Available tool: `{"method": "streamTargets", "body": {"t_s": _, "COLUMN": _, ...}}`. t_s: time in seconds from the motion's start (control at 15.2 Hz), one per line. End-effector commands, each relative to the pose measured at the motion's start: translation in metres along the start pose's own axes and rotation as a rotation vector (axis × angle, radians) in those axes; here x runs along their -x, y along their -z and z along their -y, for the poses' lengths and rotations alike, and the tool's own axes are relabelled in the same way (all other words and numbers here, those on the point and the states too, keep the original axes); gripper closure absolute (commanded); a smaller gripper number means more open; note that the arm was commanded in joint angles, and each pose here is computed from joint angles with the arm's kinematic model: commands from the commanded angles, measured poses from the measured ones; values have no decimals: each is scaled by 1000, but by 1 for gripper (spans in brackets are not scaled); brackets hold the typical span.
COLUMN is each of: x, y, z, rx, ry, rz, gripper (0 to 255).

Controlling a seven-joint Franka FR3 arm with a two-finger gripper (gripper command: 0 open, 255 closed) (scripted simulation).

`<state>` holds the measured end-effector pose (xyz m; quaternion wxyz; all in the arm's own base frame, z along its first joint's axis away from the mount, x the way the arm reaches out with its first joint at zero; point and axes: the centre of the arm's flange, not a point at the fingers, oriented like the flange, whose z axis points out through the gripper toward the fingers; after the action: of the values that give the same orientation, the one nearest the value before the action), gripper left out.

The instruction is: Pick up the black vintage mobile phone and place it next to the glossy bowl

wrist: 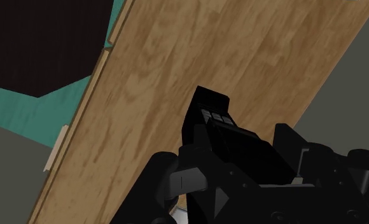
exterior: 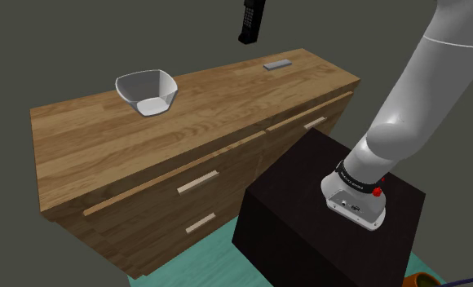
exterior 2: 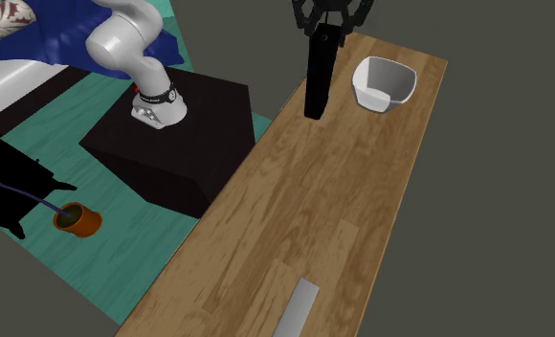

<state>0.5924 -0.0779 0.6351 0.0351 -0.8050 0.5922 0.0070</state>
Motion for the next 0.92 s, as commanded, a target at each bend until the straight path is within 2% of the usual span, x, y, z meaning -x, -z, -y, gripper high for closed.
{"method": "streamTargets", "body": {"t_s": 0.0, "x": 24, "y": 5, "z": 7, "rx": -1, "ry": -2, "rz": 0, "gripper": 255}}
{"method": "streamTargets", "body": {"t_s": 0.73, "x": 161, "y": 43, "z": 47, "rx": -1, "ry": -2, "rz": 0, "gripper": 255}}
{"method": "streamTargets", "body": {"t_s": 0.86, "x": 160, "y": 33, "z": 47, "rx": -1, "ry": -2, "rz": 0, "gripper": 255}}
